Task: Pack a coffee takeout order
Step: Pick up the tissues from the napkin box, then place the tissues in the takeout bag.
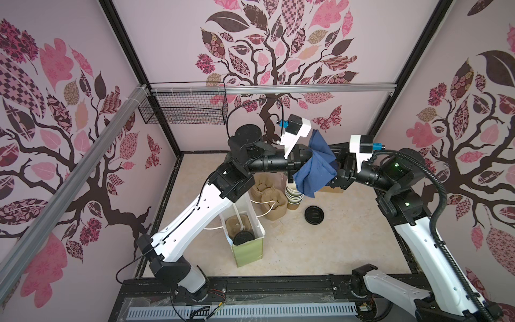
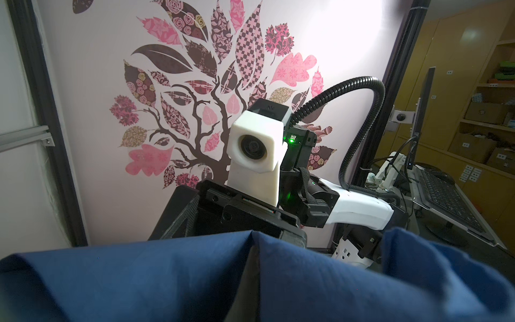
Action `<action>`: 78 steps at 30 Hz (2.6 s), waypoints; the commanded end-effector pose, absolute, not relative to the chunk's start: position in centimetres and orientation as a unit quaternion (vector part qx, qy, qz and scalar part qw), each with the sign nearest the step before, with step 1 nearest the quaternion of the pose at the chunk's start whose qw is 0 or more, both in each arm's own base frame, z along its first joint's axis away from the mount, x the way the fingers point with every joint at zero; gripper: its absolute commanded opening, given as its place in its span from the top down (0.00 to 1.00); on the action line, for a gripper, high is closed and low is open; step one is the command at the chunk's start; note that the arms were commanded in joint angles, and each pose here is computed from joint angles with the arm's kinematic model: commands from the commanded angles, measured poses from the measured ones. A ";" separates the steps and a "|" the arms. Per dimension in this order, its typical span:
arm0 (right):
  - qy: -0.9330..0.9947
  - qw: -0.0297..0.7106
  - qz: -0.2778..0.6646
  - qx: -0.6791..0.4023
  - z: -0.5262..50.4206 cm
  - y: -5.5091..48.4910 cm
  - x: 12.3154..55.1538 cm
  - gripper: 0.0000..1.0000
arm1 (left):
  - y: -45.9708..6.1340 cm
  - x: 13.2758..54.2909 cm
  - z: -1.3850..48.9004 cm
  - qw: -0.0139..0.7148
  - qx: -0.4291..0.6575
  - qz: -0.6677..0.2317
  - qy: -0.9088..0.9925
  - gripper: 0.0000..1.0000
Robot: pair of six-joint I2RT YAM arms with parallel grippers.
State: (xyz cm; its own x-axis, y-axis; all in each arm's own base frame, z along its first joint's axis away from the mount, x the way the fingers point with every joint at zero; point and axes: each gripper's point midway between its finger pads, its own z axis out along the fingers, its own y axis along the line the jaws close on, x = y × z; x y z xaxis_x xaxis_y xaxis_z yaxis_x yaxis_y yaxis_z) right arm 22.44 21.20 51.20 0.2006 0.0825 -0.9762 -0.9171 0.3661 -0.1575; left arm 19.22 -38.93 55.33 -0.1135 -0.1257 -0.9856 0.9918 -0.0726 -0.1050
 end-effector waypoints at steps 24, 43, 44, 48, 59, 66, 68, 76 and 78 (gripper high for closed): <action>0.535 0.662 0.383 -0.358 51.1 20.2 22.4 1.00 | -36.5 21.0 55.2 0.585 0.427 -0.483 0.493 0.38; 0.648 0.613 0.271 -0.363 48.5 23.4 24.9 1.00 | -11.6 22.9 50.6 0.639 -0.017 -0.194 0.744 0.20; 0.650 0.606 0.269 -0.371 48.2 24.6 24.7 1.00 | -9.8 22.4 49.2 0.614 -0.062 -0.179 0.766 0.21; 0.647 0.584 0.281 -0.402 47.5 29.2 22.9 1.00 | -5.4 19.5 44.4 0.513 -0.165 -0.134 0.832 0.21; 0.648 0.551 0.291 -0.437 45.7 38.2 20.4 1.00 | -4.3 15.7 36.6 0.380 -0.224 -0.128 0.889 0.07; 0.669 0.574 0.214 -0.421 44.5 38.4 23.4 1.00 | -6.8 16.3 32.3 0.340 -0.234 -0.160 0.897 0.05; 0.675 0.574 0.199 -0.418 43.9 38.1 23.8 1.00 | -7.4 16.8 31.3 0.322 -0.242 -0.173 0.899 0.07; 0.691 0.574 0.182 -0.399 43.1 36.1 23.8 1.00 | -9.2 18.6 29.0 0.264 -0.252 -0.226 0.903 0.25; 0.697 0.568 0.178 -0.400 42.7 35.9 23.7 1.00 | -9.4 18.8 28.7 0.258 -0.248 -0.224 0.906 0.27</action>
